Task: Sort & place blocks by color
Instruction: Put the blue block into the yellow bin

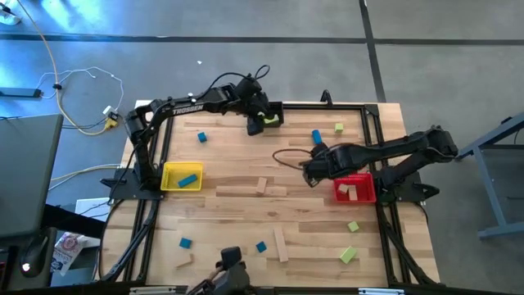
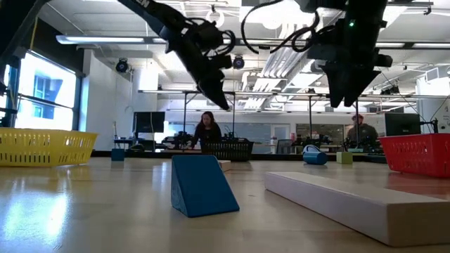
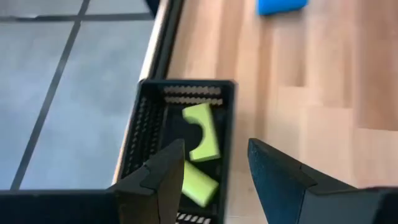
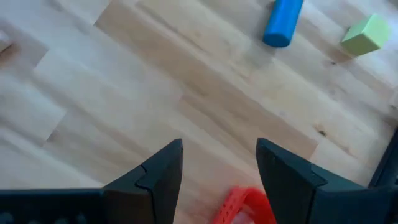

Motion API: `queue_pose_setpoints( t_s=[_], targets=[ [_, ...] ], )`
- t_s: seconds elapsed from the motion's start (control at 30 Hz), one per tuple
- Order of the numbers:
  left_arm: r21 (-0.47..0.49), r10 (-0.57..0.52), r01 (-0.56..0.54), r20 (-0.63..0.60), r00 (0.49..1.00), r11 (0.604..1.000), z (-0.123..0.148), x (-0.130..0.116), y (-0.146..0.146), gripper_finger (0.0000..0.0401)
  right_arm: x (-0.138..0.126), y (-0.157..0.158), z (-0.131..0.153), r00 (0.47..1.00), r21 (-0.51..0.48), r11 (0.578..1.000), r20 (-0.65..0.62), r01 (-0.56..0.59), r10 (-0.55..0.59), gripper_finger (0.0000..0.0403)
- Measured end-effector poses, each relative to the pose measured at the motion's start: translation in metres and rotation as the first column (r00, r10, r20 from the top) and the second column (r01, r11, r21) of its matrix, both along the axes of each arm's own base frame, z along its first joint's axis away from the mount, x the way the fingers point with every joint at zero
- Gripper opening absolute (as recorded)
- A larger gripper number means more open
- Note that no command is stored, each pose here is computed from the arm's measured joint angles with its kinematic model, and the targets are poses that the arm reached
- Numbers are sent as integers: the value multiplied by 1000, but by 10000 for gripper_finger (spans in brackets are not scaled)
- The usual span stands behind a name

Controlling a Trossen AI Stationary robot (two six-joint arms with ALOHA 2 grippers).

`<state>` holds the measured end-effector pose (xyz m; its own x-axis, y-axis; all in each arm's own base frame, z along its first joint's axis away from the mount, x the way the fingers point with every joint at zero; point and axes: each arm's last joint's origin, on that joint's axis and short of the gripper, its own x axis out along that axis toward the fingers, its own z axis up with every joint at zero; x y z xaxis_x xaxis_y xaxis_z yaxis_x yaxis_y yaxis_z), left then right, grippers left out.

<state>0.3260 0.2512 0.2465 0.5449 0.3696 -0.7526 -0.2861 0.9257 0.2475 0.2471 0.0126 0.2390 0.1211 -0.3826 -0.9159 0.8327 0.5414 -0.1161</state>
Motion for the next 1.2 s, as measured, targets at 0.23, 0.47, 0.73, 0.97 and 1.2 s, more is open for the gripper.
queue_pose_setpoints(
  t_s=[0.23, 0.47, 0.73, 0.97, 1.2],
  targets=[
    [8, -12, 12, 9, 1000, 1000, 28, -12, -16, 161, 0, -31, 0, 999, 9, 1000, -44, 16, -16, 190],
    [-24, -13, 15, 63, 998, 1000, 51, -35, -35, 161, -2, -66, 0, 998, 47, 998, -52, 48, -46, 190],
    [-126, -85, 102, 132, 988, 987, 51, -57, -75, 161, -4, -106, 1, 999, 74, 996, 16, 48, -49, 190],
    [-153, -123, 150, 174, 977, 977, 56, -63, -113, 161, -8, -134, 1, 993, 57, 993, 66, 99, -103, 190],
    [-149, -217, 249, 197, 956, 957, 64, -56, -145, 161, -6, -156, -13, 990, 54, 990, 48, 130, -133, 190]
  ],
)
